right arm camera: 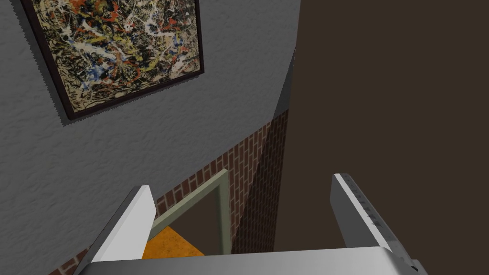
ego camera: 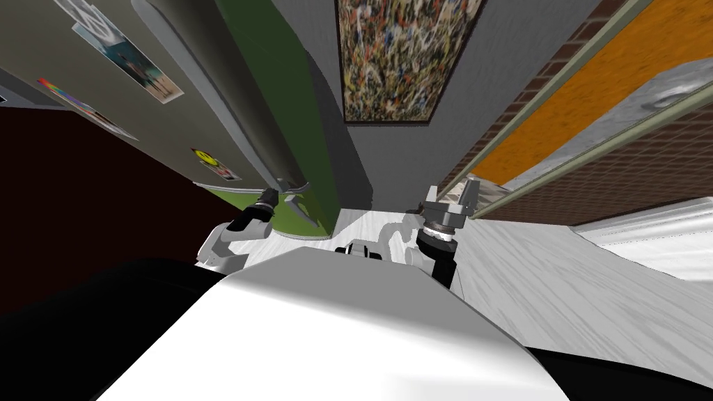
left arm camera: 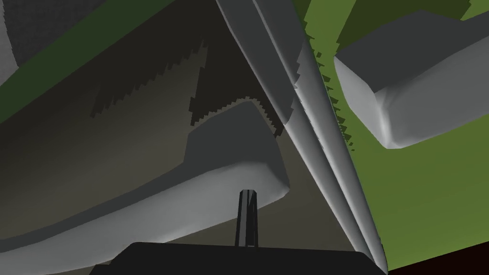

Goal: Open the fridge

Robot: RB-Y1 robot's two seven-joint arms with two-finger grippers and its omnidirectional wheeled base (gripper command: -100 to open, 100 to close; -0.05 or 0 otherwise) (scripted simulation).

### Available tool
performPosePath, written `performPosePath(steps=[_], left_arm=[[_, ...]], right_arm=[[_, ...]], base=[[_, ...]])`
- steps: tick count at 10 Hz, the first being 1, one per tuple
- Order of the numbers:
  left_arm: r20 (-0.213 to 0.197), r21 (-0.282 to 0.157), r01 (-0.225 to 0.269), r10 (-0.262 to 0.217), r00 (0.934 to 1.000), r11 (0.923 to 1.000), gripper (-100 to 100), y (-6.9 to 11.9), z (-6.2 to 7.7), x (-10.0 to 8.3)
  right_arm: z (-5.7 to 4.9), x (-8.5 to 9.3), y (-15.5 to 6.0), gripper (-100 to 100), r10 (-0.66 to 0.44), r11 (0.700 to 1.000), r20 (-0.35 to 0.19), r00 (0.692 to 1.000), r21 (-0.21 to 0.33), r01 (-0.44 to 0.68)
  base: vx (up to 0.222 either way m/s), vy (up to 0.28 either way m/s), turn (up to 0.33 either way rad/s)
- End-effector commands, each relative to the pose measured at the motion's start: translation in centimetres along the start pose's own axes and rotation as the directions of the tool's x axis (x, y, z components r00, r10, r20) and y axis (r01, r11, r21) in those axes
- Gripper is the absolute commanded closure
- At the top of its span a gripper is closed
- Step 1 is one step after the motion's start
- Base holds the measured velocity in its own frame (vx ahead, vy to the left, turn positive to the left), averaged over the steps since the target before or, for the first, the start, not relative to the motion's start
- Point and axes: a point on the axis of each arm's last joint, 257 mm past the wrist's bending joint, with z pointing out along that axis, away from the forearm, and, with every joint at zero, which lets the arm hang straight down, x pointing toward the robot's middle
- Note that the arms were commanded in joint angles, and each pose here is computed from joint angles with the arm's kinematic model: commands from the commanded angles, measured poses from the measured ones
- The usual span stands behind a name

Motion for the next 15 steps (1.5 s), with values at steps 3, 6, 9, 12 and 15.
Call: performPosePath(steps=[3,6,9,12,15], left_arm=[[-0.063,0.036,-0.001,0.003,0.998,0.9993,100,-1.4,-0.4,2.4],[-0.14,0.079,0.006,0.005,0.9902,0.9969,100,-3.2,-1.1,5.3],[-0.191,0.104,0.014,0.006,0.9815,0.9944,100,-4.2,-1.7,7.3],[-0.243,0.127,0.026,0.006,0.97,0.9915,100,-5.2,-2.5,9.3],[-0.216,0.11,-0.011,0.035,0.9758,0.9938,-100,-4.5,-2.0,8.1]], right_arm=[[0.0,0.0,0.0,0,0.0,1.0,0.0,1.0,0.0,0.0],[0.0,0.0,0.0,0,0.0,1.0,0.0,1.0,0.0,0.0],[0.0,0.0,0.0,0,0.0,1.0,0.0,1.0,0.0,0.0],[0.0,0.0,0.0,0,0.0,1.0,0.0,1.0,0.0,0.0],[0.0,0.0,0.0,0,0.0,1.0,0.0,1.0,0.001,0.0]], base=[[-0.251,0.161,-0.043],[-0.317,0.193,-0.08],[-0.291,0.219,-0.06],[-0.295,0.167,-0.061],[0.038,-0.005,-0.017]])
